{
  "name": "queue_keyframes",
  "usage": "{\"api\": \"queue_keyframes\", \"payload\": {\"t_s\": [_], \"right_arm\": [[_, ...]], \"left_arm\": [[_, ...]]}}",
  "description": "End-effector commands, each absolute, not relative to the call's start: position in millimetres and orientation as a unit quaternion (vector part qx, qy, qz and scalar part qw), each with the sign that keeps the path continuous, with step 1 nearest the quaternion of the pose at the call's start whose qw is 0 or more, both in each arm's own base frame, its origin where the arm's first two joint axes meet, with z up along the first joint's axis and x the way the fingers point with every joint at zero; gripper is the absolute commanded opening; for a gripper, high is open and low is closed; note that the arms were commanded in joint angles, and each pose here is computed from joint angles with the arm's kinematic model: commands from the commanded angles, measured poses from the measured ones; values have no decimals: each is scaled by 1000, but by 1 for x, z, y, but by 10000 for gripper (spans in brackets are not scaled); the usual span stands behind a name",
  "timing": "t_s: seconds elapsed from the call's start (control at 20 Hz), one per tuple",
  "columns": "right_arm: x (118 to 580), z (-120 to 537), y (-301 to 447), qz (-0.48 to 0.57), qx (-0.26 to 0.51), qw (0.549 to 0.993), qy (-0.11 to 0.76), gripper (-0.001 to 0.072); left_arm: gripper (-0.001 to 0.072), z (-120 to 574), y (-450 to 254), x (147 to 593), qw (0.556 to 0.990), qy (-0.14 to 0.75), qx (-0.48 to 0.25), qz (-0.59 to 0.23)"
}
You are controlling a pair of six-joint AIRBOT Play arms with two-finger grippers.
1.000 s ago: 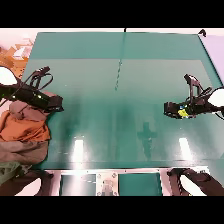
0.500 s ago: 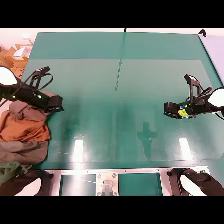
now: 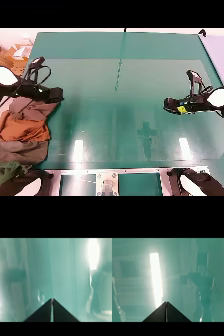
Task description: Fold the shirts.
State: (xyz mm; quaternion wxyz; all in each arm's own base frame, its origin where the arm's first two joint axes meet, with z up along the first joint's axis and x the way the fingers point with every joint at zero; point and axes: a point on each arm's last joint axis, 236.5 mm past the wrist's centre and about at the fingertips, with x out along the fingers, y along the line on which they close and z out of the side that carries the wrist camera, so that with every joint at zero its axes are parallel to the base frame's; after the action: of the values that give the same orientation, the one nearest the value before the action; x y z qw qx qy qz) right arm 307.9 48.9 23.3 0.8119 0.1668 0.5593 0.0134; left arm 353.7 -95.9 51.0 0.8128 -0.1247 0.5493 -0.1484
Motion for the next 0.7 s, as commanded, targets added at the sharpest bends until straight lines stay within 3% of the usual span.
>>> {"api": "queue_keyframes", "payload": {"t_s": [0.0,0.05,0.1,0.2,0.25,0.5,0.6,0.65], "right_arm": [[316,26,48,13,169,822,543,12],[318,27,48,13,169,824,541,13],[319,27,48,12,169,825,538,61],[322,29,47,12,170,829,532,337],[324,30,47,12,171,832,527,368],[337,25,45,8,173,838,517,368],[337,19,45,7,174,833,525,367],[337,16,45,6,174,831,528,350]], "left_arm": [[706,52,-64,380,853,507,-76,-98],[718,49,-40,383,859,507,-39,-61],[717,46,-15,384,860,509,2,-22],[718,44,38,379,851,519,61,55],[717,37,55,372,838,536,65,75],[717,-45,97,319,765,633,22,117],[715,-65,97,317,756,644,22,113],[599,-68,97,325,763,637,23,111]]}}
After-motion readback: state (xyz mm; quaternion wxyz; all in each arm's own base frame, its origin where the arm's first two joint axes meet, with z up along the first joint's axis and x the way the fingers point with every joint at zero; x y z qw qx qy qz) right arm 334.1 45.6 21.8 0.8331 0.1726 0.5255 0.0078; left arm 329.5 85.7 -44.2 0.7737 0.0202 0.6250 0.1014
